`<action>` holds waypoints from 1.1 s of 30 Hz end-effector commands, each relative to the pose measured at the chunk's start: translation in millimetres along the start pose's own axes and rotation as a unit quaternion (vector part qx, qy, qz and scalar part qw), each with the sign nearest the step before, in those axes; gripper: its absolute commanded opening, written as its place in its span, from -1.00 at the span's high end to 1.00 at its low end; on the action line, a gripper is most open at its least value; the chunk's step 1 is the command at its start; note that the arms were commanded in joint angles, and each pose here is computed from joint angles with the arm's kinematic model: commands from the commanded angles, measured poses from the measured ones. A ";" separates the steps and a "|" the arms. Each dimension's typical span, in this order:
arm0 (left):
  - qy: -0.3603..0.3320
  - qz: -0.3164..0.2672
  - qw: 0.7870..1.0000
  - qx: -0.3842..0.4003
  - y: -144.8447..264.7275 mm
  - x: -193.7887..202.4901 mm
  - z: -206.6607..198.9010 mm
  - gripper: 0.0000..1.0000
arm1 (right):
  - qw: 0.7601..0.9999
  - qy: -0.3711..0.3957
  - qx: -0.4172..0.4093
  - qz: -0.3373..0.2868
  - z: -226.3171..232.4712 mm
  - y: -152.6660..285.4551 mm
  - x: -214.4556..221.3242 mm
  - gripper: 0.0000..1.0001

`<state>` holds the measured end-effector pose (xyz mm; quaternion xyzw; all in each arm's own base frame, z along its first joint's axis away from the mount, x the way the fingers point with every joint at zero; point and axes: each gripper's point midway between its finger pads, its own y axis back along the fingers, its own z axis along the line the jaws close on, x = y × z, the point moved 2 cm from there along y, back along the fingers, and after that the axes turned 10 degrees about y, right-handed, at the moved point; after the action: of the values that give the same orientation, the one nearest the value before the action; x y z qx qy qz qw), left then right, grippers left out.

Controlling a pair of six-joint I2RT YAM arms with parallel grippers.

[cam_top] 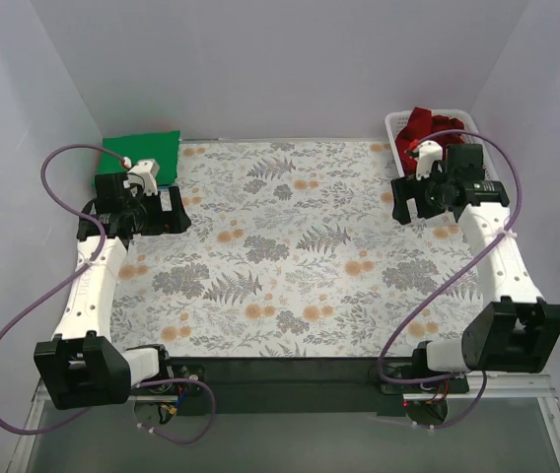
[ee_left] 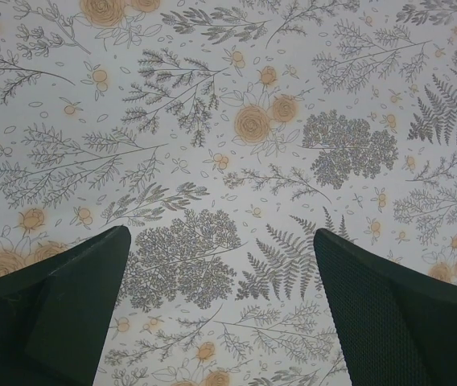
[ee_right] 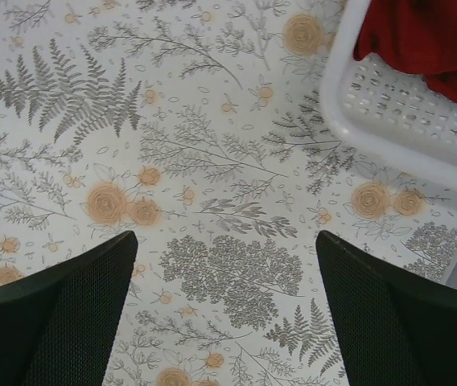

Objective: Fold and stack the t-shirts
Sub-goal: Grab the tshirt from the pile

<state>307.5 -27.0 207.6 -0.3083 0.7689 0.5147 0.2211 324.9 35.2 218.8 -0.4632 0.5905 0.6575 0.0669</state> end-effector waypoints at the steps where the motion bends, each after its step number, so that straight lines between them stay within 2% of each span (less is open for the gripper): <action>1: 0.001 -0.028 1.000 0.002 8.1 -15.7 -5.5 -0.96 | 0.999 -0.007 0.035 -0.023 -41.4 8.1 -25.2 -0.97; 3: 0.008 -0.020 1.000 0.009 10.4 -18.7 -9.9 -0.97 | 0.998 -0.033 0.047 -0.011 -69.7 -0.1 -23.5 -0.97; 7: 0.005 -0.024 1.000 0.018 17.3 -32.4 -17.6 -0.96 | 0.995 -0.041 0.086 -0.022 -122.0 -7.7 -51.1 -0.97; 9: 0.001 -0.023 1.000 0.022 19.5 -35.9 -20.1 -0.96 | 0.994 -0.049 0.101 -0.018 -149.0 -25.5 -61.1 -0.97; 10: 0.001 -0.020 1.000 0.023 19.4 -36.0 -20.6 -0.96 | 0.993 -0.060 0.098 0.002 -160.2 -49.0 -52.0 -0.97; 11: 0.002 -0.018 1.000 0.022 18.5 -38.1 -20.6 -0.96 | 0.991 -0.060 0.116 -0.013 -176.1 -47.1 -66.5 -0.97; 14: 0.005 -0.003 1.000 0.011 16.1 -35.3 -16.3 -0.97 | 0.989 -0.082 0.124 0.010 -199.7 -87.5 -57.5 -0.97; 15: 0.008 0.007 1.000 0.005 13.6 -31.5 -13.3 -0.96 | 0.988 -0.078 0.136 -0.006 -209.8 -87.8 -71.0 -0.97; 16: 0.009 0.011 1.000 0.000 12.5 -30.2 -11.4 -0.96 | 0.988 -0.089 0.128 0.008 -215.2 -111.4 -59.6 -0.97; 18: 0.012 0.018 1.000 -0.013 10.3 -25.2 -5.6 -0.96 | 0.987 -0.090 0.136 -0.001 -226.6 -122.7 -65.4 -0.97; 21: 0.008 0.030 0.999 -0.022 6.7 -20.3 -0.7 -0.96 | 0.986 -0.099 0.136 0.018 -235.8 -160.6 -44.5 -0.97; 25: 0.002 0.034 0.999 -0.041 4.8 -22.2 6.0 -0.96 | 0.986 -0.114 0.113 0.049 -228.6 -204.6 -5.8 -0.97; 29: 0.003 0.039 0.998 -0.049 2.0 -22.4 9.3 -0.96 | 0.985 -0.126 0.099 0.064 -222.5 -226.1 16.2 -0.93; 30: 0.004 0.040 0.998 -0.049 1.6 -22.3 9.4 -0.96 | 0.985 -0.126 0.092 0.066 -219.8 -228.5 19.0 -0.89; 32: 0.005 0.039 0.998 -0.048 0.4 -22.3 9.5 -0.96 | 0.986 -0.125 0.084 0.065 -216.9 -229.8 18.7 -0.38; 33: 0.005 0.039 0.998 -0.046 0.2 -22.5 8.7 -0.97 | 0.986 -0.125 0.086 0.064 -218.0 -228.0 17.8 0.16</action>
<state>321.9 -15.8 205.6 -0.2819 0.7652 0.5543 0.1665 563.4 -88.1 57.6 -0.3121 0.6671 0.6672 0.1112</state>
